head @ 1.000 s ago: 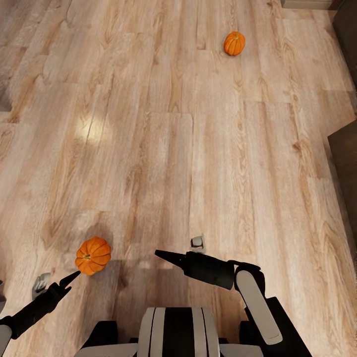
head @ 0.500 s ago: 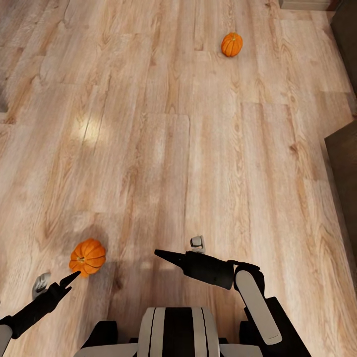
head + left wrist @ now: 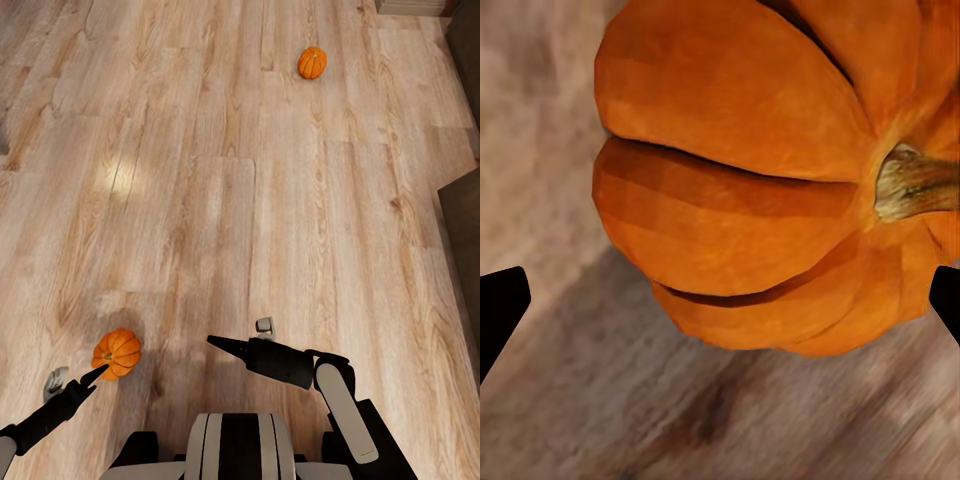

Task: Place each of the two pumpkins and all three candles from the living room inside a cabinet in the living room (use any cabinet), then make sure every cabinet is closed, and position the cauldron so it is next to a table in the living room.

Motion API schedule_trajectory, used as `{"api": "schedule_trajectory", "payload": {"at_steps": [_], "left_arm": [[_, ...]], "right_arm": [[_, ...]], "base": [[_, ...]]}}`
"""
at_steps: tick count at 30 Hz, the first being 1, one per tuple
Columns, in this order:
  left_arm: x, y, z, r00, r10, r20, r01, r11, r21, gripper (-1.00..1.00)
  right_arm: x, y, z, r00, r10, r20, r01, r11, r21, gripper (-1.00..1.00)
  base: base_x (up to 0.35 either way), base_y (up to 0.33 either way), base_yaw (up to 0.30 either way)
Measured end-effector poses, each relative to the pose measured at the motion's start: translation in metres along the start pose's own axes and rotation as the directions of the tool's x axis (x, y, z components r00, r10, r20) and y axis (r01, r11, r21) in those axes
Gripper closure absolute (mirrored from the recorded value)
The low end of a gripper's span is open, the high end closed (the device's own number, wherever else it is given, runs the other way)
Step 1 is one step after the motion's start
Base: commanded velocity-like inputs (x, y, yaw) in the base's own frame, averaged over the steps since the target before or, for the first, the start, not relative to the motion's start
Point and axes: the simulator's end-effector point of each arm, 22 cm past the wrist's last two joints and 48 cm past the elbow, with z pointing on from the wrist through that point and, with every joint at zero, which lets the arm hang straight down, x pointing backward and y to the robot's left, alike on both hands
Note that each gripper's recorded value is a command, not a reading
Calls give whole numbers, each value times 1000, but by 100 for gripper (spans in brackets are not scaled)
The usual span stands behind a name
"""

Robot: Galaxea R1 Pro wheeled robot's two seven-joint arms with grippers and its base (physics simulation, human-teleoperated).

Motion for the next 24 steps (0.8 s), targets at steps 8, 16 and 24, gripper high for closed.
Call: {"api": "schedule_trajectory", "payload": {"at_steps": [8, 16, 24], "left_arm": [[0, 0, 0, 1000, 0, 0, 0, 1000, -1, -100], [0, 1, 0, 1000, 0, 0, 0, 1000, -2, -100], [3, 6, 1, 1000, -3, -6, 3, 1000, -12, -100]], "right_arm": [[0, 0, 0, 1000, 0, 0, 0, 1000, 0, -100], [0, 0, 0, 1000, 0, 0, 0, 1000, 0, -100], [1, -6, 0, 1000, 11, 0, -11, 1000, 5, -100]], "base": [[58, 0, 0], [8, 0, 0], [0, 0, 0]]}}
